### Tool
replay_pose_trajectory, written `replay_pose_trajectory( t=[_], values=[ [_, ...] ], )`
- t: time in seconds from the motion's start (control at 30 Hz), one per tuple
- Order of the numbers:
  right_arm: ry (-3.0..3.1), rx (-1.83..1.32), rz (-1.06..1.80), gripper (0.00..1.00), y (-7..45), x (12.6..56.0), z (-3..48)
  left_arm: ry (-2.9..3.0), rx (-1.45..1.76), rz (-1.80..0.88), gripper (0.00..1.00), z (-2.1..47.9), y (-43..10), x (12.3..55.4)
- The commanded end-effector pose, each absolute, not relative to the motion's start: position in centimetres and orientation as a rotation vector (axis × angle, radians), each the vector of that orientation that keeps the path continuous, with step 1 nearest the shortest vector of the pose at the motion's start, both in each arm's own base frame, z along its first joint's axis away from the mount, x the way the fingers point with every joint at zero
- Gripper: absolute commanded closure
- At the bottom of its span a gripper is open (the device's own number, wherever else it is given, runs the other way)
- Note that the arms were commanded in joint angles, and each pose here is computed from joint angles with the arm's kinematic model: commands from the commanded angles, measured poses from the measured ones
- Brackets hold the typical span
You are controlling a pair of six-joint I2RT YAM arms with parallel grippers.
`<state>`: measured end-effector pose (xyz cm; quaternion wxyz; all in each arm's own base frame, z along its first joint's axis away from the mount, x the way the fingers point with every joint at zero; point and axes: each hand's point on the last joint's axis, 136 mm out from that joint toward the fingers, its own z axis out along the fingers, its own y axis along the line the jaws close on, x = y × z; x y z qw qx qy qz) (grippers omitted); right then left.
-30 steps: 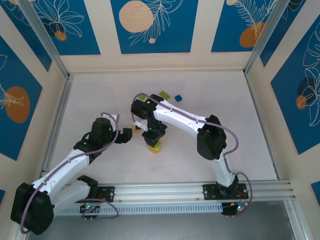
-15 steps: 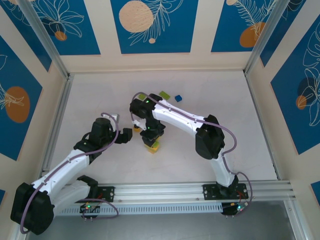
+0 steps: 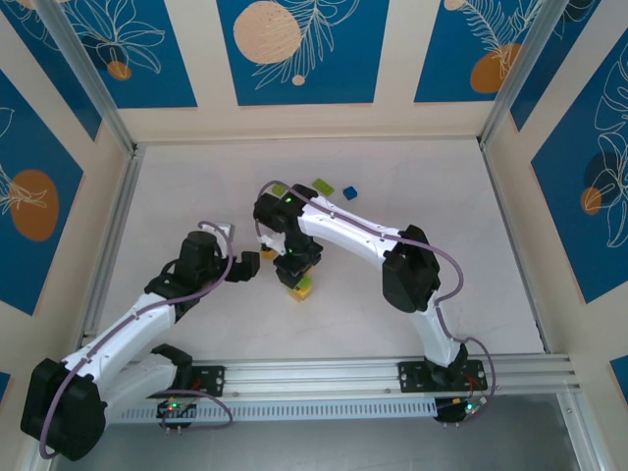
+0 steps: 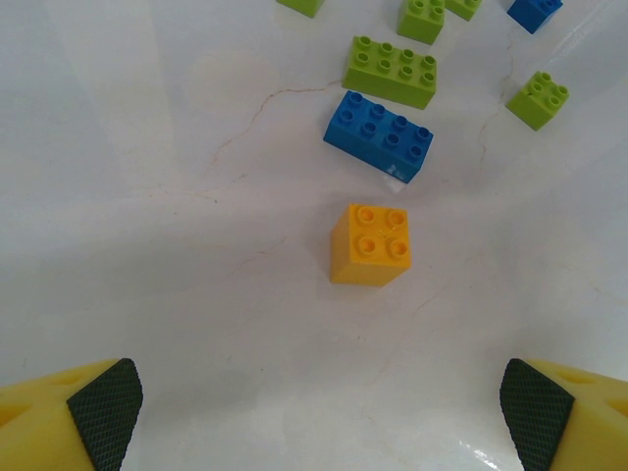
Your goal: Assemble a carrot with lego
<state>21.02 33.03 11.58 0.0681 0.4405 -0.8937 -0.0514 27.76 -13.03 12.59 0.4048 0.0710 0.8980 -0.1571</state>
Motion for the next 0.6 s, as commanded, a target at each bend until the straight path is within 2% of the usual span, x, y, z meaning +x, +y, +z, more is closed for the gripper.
replay_pose_trajectory(
  t=[0.0,0.57],
  values=[
    [-2.69,1.35,-0.167,0.52,33.0,21.1,11.8,2.266,0.229,-0.411,0.04,12.3,-13.7,27.4],
    [-2.761,1.364,-0.224,0.42,32.8,22.3,14.2,2.271,0.232,-0.411,0.04,12.1,-13.7,27.4]
  ],
)
